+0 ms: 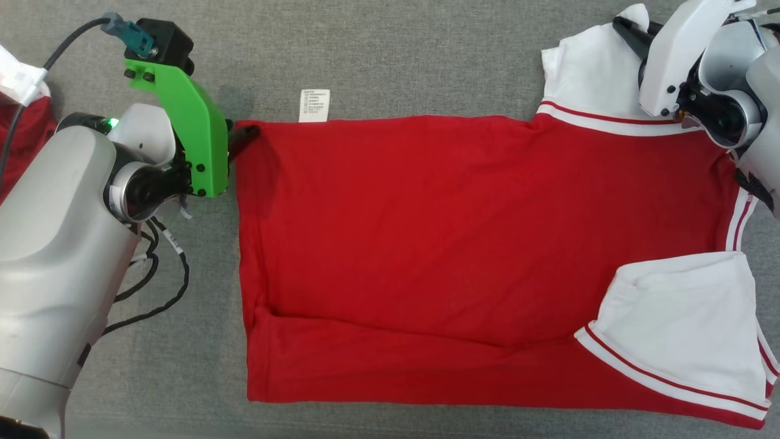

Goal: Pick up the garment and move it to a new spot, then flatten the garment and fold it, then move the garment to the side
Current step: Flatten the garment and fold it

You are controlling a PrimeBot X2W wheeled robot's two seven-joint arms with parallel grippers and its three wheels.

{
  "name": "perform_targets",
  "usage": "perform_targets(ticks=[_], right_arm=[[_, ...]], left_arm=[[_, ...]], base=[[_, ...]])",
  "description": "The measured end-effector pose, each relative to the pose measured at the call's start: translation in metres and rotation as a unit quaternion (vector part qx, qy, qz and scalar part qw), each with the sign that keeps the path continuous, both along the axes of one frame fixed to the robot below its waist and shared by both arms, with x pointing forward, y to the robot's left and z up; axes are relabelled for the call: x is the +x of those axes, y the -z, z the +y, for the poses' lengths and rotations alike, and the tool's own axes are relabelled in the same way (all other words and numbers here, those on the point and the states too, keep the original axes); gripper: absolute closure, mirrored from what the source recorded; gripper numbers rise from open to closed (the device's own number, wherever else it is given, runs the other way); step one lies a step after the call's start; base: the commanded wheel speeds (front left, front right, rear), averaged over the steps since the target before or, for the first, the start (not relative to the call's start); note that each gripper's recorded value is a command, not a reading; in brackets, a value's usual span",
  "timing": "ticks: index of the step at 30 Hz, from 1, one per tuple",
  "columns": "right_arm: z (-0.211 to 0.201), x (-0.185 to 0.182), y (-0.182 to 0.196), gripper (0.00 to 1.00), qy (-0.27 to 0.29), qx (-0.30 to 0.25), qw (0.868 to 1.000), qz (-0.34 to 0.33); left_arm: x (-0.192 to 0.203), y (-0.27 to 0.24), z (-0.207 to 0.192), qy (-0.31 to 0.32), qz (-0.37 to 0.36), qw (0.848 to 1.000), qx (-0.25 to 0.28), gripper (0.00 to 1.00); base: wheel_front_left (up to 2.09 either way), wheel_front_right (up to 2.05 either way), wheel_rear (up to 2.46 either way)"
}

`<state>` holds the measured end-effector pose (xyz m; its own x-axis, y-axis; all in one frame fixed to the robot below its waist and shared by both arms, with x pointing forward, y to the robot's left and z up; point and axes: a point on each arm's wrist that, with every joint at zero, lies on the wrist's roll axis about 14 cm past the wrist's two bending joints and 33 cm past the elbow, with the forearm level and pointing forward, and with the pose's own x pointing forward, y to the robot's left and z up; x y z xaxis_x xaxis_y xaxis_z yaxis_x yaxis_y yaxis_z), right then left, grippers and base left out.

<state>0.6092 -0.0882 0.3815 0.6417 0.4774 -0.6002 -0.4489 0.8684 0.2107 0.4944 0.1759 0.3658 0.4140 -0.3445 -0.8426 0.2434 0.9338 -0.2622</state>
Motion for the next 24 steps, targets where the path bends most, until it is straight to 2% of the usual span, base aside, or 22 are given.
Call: perform_targets(ticks=[5,14,24], right_arm=[[-0.008,0.011,-0.024,1.00,0.022,0.018,0.997,-0.065],[-0.019,0.014,-0.058,1.00,0.054,0.034,0.989,-0.133],[-0.020,-0.014,-0.090,1.00,0.044,0.057,0.986,-0.148]], left_arm=[[0.002,-0.008,0.007,-0.011,-0.022,1.000,0.000,1.00],[0.002,-0.024,0.020,-0.026,-0.055,0.998,0.013,1.00],[-0.010,-0.046,0.019,-0.020,-0.076,0.997,0.009,1.00]], base=[[0.00,0.00,0.00],[0.00,0.00,0.00],[0.00,0.00,0.00]])
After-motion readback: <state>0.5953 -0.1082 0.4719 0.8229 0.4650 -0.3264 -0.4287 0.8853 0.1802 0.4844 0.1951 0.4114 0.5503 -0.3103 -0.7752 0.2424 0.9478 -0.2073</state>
